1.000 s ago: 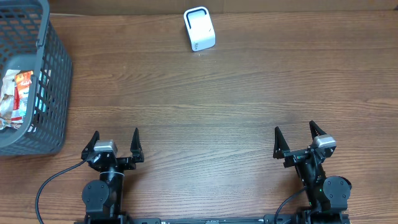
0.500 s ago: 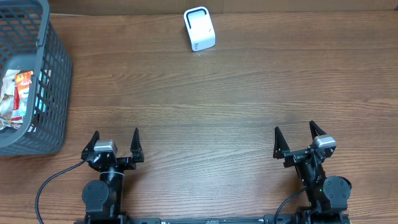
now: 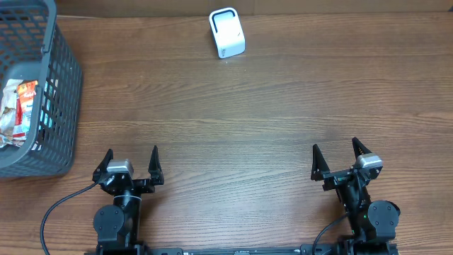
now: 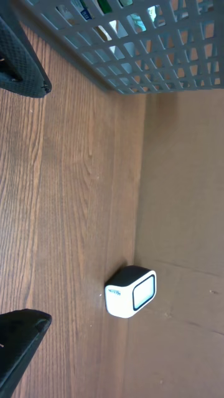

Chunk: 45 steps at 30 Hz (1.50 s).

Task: Scan the item barcode
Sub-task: 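Move the left gripper toward the grey basket, then reach into the basket and grasp the teal-and-orange snack pack with left gripper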

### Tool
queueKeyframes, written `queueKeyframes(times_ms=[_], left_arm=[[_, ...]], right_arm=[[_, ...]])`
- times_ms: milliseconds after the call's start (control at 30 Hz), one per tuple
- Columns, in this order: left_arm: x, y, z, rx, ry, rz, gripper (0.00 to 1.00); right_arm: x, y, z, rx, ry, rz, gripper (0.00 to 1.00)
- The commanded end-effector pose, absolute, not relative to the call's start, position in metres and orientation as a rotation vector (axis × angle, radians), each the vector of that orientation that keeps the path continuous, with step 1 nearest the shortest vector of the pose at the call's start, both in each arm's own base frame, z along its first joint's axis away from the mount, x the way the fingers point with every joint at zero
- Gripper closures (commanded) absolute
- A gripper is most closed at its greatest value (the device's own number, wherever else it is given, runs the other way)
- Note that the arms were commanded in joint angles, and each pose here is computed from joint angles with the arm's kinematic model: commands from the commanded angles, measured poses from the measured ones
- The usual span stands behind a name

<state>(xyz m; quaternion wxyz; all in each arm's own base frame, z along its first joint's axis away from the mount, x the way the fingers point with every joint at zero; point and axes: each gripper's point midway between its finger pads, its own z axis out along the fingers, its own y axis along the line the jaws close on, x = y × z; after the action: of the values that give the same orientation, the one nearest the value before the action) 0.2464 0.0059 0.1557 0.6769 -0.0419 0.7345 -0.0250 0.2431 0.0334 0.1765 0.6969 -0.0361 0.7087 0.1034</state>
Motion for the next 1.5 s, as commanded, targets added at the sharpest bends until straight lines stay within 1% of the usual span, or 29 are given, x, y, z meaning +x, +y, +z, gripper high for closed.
queueKeyframes(times_ms=[0, 267, 433, 500, 600, 800, 967, 1100, 1200, 1300, 1467], left_arm=[[0.246, 0.003, 0.156, -0.061, 1.646, -0.048, 0.0], [0.246, 0.002, 0.156, -0.058, 1.648, -0.051, 0.01], [0.243, -0.019, 0.167, 0.048, 1.635, -0.138, 0.0], [0.238, -0.028, 0.178, 0.087, 1.635, -0.184, 0.0], [0.227, -0.031, 0.202, 0.057, 1.656, -0.243, 0.0], [0.202, -0.042, 0.263, 0.076, 1.739, -0.314, 0.0], [0.199, -0.044, 0.297, 0.101, 1.941, -0.307, 0.0], [0.204, -0.04, 0.308, 0.135, 2.207, -0.273, 0.0], [0.212, -0.031, 0.321, 0.097, 2.387, -0.234, 0.0], [0.231, -0.03, 0.34, 0.086, 2.454, -0.241, 0.0], [0.278, -0.024, 0.365, 0.078, 2.439, -0.205, 0.0]], right_arm=[[0.243, 0.033, 0.174, -0.083, 1.579, 0.223, 0.0], [0.243, 0.033, 0.174, -0.083, 1.579, 0.223, 0.0], [0.243, 0.033, 0.174, -0.083, 1.579, 0.224, 0.0], [0.243, 0.033, 0.174, -0.083, 1.579, 0.223, 0.0], [0.243, 0.033, 0.174, -0.083, 1.579, 0.223, 0.0], [0.243, 0.033, 0.174, -0.083, 1.579, 0.223, 0.0], [0.243, 0.033, 0.174, -0.083, 1.579, 0.223, 0.0], [0.243, 0.033, 0.174, -0.083, 1.579, 0.223, 0.0], [0.243, 0.033, 0.174, -0.083, 1.579, 0.223, 0.0], [0.243, 0.033, 0.174, -0.083, 1.579, 0.223, 0.0], [0.243, 0.033, 0.174, -0.083, 1.579, 0.223, 0.0]])
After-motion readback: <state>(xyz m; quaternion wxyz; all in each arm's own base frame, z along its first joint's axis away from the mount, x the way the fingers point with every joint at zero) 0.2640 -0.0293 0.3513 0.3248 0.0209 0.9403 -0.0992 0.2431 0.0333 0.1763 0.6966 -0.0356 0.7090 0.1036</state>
